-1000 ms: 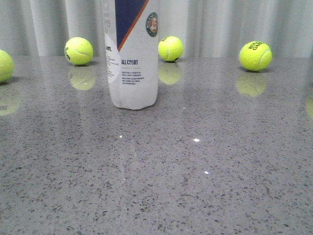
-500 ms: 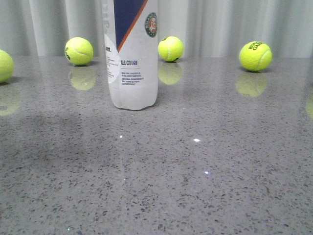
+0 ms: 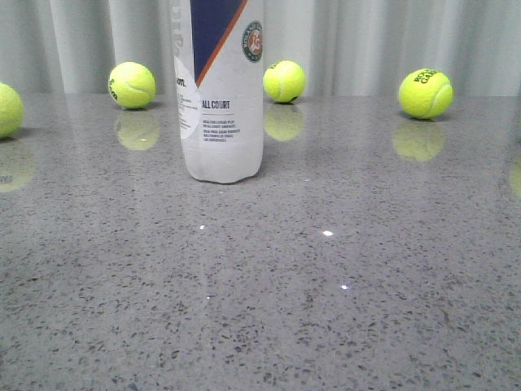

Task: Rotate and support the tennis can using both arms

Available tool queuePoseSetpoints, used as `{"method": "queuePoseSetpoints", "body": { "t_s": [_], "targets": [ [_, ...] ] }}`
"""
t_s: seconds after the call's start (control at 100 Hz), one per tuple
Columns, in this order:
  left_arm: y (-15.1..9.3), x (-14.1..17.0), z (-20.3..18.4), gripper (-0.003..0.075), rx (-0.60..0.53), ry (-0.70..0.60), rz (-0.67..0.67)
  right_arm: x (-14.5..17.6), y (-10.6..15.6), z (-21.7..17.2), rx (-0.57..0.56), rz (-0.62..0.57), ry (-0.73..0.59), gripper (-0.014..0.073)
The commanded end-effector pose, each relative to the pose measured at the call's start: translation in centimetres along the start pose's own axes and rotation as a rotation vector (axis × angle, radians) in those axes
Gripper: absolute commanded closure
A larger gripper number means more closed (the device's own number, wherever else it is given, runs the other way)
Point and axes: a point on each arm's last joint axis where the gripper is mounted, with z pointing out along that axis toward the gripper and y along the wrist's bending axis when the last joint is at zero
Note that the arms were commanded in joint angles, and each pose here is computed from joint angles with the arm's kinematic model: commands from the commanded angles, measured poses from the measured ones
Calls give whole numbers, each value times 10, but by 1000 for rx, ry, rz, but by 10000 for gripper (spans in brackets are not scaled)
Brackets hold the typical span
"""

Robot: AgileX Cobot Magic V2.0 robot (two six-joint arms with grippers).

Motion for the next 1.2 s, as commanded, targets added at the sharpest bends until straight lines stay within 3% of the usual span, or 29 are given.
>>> {"method": "queuePoseSetpoints", "body": {
  "t_s": [0.0, 0.32, 0.82, 1.19],
  "targets": [
    [1, -4, -3, 741, -12, -127, -7, -14, 1, -1, -1, -4, -89, 661],
    [8, 42, 7, 741, -68, -171, -7, -14, 1, -1, -1, -4, -89, 661],
    [37, 80, -21, 741, -446, -112, 40, -14, 1, -1, -1, -4, -89, 661],
    [35, 135, -39, 741, -593, -181, 10, -14, 1, -1, -1, -4, -89, 661]
  ]
}}
